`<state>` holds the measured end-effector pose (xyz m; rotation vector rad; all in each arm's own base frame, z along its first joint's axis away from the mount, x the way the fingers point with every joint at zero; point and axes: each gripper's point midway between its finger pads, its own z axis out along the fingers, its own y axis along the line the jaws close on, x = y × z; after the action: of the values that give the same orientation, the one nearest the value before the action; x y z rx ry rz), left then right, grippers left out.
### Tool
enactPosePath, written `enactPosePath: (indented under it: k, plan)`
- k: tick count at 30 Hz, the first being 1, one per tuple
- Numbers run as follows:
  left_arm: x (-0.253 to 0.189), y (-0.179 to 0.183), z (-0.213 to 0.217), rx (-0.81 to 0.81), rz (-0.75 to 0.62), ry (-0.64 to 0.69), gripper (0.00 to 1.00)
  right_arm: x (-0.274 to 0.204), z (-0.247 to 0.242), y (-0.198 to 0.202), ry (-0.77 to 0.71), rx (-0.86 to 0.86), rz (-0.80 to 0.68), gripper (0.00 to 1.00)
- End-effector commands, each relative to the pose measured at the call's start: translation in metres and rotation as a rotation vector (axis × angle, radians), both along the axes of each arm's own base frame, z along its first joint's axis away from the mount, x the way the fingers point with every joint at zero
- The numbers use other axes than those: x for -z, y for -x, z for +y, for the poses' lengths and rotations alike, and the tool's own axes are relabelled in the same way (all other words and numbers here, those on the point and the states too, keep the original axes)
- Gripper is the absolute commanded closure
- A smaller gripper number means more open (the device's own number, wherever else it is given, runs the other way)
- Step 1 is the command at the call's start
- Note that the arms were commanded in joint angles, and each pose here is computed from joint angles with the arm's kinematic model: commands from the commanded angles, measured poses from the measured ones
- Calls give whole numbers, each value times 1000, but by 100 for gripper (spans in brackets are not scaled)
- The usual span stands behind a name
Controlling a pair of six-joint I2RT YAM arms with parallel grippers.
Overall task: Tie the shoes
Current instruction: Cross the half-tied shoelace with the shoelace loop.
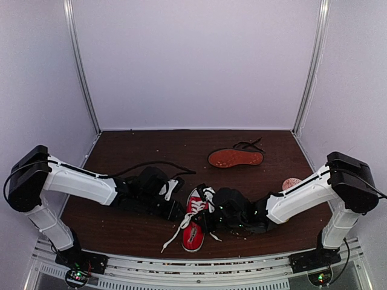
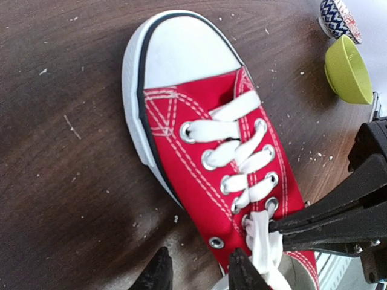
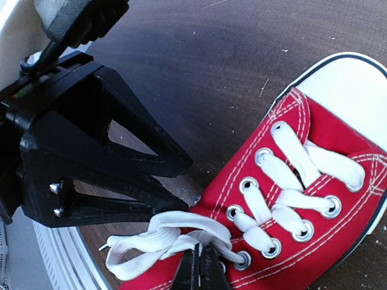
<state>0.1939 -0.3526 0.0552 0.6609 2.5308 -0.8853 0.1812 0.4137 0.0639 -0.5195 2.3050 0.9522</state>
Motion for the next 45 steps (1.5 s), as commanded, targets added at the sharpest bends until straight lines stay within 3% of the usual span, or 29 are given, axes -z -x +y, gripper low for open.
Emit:
enactPosePath:
  k: [1, 26, 39, 45]
  plan:
    - [-21, -8, -21, 40, -41, 111, 65, 5, -5, 0, 13, 4, 6, 100]
    - [-9, 5, -31, 83, 57, 274, 65, 3, -5, 0, 11, 0, 6, 100]
    - [-17, 8, -32, 98, 52, 317, 56, 4, -4, 1, 9, -3, 8, 100]
    - [-14, 13, -36, 119, 82, 345, 62, 2, -3, 1, 6, -6, 7, 100]
